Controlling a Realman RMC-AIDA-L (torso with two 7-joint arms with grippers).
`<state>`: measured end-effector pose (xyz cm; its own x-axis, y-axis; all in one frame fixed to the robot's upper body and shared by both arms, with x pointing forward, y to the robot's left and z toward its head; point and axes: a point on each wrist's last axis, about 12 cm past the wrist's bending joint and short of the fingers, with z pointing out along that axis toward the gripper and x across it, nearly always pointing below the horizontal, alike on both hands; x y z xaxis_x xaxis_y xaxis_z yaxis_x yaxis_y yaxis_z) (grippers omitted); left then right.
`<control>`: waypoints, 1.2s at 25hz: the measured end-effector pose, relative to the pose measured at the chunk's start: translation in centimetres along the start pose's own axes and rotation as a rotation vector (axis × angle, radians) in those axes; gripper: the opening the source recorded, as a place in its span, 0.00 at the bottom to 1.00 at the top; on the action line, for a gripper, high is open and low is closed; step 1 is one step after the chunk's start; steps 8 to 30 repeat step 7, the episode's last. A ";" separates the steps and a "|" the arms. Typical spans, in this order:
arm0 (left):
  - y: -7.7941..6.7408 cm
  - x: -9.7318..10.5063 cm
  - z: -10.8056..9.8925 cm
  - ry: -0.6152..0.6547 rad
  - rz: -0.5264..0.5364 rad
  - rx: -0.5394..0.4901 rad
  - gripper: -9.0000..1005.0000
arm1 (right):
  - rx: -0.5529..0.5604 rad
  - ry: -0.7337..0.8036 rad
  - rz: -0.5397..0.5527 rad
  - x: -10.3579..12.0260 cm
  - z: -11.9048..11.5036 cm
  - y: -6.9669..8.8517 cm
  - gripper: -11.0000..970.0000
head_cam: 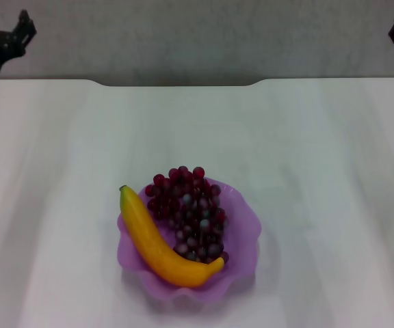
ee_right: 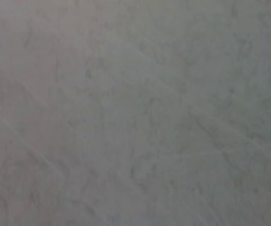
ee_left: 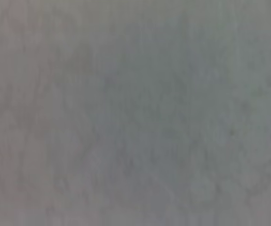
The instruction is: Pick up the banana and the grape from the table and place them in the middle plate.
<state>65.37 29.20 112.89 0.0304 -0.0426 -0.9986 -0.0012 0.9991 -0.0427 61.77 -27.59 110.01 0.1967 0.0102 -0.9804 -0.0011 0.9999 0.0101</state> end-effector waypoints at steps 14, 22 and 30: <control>0.5 0.1 0.0 -0.004 -0.030 0.063 0.88 | -0.007 0.001 -0.002 0.0 0.0 0.1 0.90; 0.5 0.1 0.0 -0.004 -0.030 0.063 0.88 | -0.007 0.001 -0.002 0.0 0.0 0.1 0.90; 0.5 0.1 0.0 -0.004 -0.030 0.063 0.88 | -0.007 0.001 -0.002 0.0 0.0 0.1 0.90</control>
